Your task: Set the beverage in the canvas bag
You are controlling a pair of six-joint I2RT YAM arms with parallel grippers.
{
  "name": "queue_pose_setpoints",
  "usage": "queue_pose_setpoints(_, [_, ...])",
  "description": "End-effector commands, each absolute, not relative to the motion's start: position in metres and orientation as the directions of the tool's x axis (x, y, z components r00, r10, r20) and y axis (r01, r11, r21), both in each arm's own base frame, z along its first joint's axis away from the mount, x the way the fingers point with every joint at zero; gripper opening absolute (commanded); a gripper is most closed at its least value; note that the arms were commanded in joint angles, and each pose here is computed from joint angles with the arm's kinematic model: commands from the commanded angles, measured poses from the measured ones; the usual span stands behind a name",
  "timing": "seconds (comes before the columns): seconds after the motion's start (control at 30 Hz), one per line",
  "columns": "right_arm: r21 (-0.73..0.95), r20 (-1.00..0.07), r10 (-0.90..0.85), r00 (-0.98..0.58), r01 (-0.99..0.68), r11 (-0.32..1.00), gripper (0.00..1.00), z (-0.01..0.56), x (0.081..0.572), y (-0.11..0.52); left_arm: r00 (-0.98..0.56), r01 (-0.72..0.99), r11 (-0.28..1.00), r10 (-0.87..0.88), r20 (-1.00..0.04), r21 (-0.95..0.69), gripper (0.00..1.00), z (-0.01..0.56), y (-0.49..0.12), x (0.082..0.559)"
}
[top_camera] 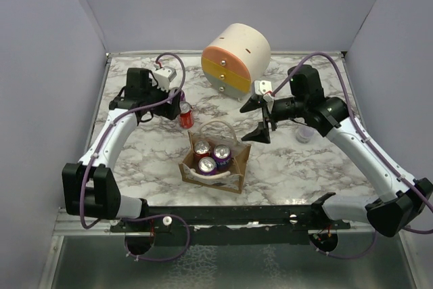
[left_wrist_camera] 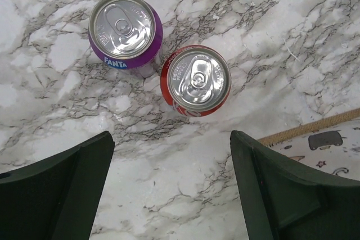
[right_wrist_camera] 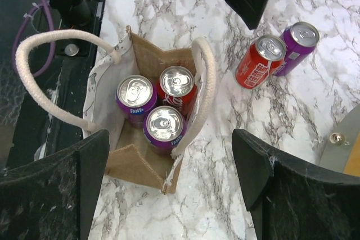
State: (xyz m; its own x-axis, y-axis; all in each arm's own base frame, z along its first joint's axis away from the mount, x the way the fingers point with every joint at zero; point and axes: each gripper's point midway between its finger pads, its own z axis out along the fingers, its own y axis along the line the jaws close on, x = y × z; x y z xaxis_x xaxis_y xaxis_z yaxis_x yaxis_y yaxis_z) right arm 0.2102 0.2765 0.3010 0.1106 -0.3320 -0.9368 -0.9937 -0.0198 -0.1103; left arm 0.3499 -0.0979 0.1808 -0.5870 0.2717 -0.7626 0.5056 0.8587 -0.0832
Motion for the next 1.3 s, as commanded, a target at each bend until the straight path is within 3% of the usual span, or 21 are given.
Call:
queue_pose_setpoints(0.0, [-0.13, -0.945, -0.301, 0.131, -0.991, -0.022, 0.89, 0.308, 0.211, 0.277, -0.603, 0.451, 0.88, 0.177, -0.778, -0.15, 0.87, 0.168, -0.107, 0.374])
queue_pose_setpoints(0.33, [-0.101, -0.942, -0.318, 0.105, -0.994, -0.027, 0.89, 0.295, 0.218, 0.282, -0.559, 0.503, 0.862, 0.272, -0.783, -0.06, 0.93, 0.142, -0.138, 0.385])
queue_pose_setpoints(0.6, [-0.111, -0.934, -0.341, 0.11, -0.994, -0.015, 0.89, 0.29, 0.219, 0.278, -0.581, 0.478, 0.878, 0.312, -0.752, -0.005, 0.93, 0.12, -0.143, 0.393])
queue_pose_setpoints(0.7, [-0.105, -0.924, -0.369, 0.098, -0.994, -0.001, 0.89, 0.281, 0.22, 0.274, -0.58, 0.491, 0.871, 0.322, -0.749, -0.006, 0.88, 0.115, -0.146, 0.39])
queue_pose_setpoints(0.97, [-0.001, -0.902, -0.429, -0.057, -0.991, 0.132, 0.91, 0.232, 0.226, 0.265, -0.528, 0.586, 0.81, 0.358, -0.77, -0.025, 0.51, 0.122, -0.159, 0.38])
queue_pose_setpoints(1.2, [0.072, -0.875, -0.454, -0.167, -0.973, 0.22, 0.92, 0.201, 0.232, 0.273, -0.407, 0.683, 0.728, 0.439, -0.801, 0.052, 0.05, 0.161, -0.158, 0.357])
queue_pose_setpoints(1.27, [0.087, -0.865, -0.461, -0.196, -0.965, 0.247, 0.92, 0.194, 0.232, 0.277, -0.384, 0.694, 0.716, 0.465, -0.798, 0.083, 0.0, 0.176, -0.153, 0.349])
